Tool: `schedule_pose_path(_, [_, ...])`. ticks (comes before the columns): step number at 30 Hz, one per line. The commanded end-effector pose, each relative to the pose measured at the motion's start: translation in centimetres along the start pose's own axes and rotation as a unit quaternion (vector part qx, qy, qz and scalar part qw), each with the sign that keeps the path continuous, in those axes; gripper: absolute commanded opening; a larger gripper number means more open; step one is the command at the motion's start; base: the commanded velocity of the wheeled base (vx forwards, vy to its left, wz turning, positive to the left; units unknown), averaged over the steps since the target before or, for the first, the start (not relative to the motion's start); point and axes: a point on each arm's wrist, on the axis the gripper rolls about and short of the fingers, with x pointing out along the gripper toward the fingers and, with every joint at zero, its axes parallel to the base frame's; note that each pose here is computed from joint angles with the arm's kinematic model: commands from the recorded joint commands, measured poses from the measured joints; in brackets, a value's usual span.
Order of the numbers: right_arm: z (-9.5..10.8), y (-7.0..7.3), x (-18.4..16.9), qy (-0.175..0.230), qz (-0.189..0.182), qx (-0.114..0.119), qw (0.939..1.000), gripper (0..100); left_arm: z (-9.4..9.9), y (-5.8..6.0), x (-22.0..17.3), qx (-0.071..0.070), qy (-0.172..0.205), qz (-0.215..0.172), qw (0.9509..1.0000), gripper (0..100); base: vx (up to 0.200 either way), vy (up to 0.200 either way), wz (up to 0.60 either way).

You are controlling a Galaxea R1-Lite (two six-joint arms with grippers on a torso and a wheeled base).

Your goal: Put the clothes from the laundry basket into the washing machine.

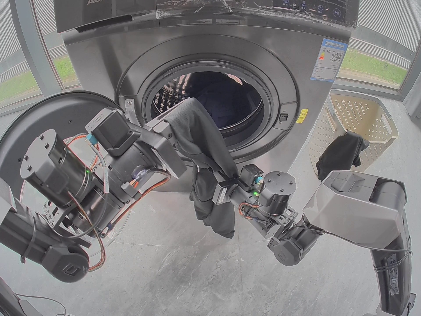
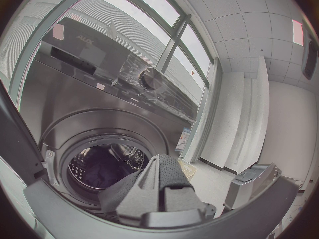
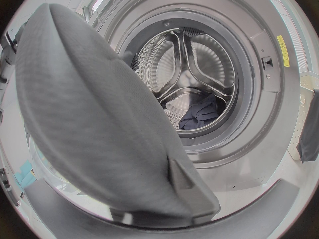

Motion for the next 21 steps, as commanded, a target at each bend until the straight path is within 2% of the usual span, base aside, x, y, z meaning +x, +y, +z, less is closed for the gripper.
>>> schedule_pose_path(1, [1.5, 0.1, -0.6, -0.011, 0.001, 0.001, 0.9999, 0, -1.1, 1.9, 0.2, 0.012, 0.015, 0.032, 0.9993, 0, 0.000, 0.000, 0.00])
schedule_pose_path(6, [3.7, -0.4, -1.5, -0.023, -0.008, 0.006, 0.9997, 0, -2.6, 4.9, -0.1, 0.032, 0.041, 0.075, 0.9958, 0, 0.000, 0.000, 0.00])
schedule_pose_path(9, [4.9, -0.3, -2.0, -0.030, -0.008, 0.008, 0.9995, 0, -3.9, 5.9, -0.6, 0.035, 0.067, 0.090, 0.9931, 0, 0.000, 0.000, 0.00])
schedule_pose_path(14, [6.5, 0.7, -2.4, -0.046, 0.004, 0.012, 0.9989, 0, -7.2, 6.4, -1.9, 0.042, 0.133, 0.094, 0.9858, 0, 0.000, 0.000, 0.00])
schedule_pose_path(18, [7.0, 1.8, -2.6, -0.051, 0.017, 0.015, 0.9985, 0, -9.8, 6.7, -2.8, 0.054, 0.183, 0.090, 0.9774, 0, 0.000, 0.000, 0.00])
schedule_pose_path(21, [7.0, 2.1, -2.7, -0.051, 0.020, 0.017, 0.9984, 0, -10.5, 7.0, -2.4, 0.052, 0.185, 0.095, 0.9768, 0, 0.000, 0.000, 0.00])
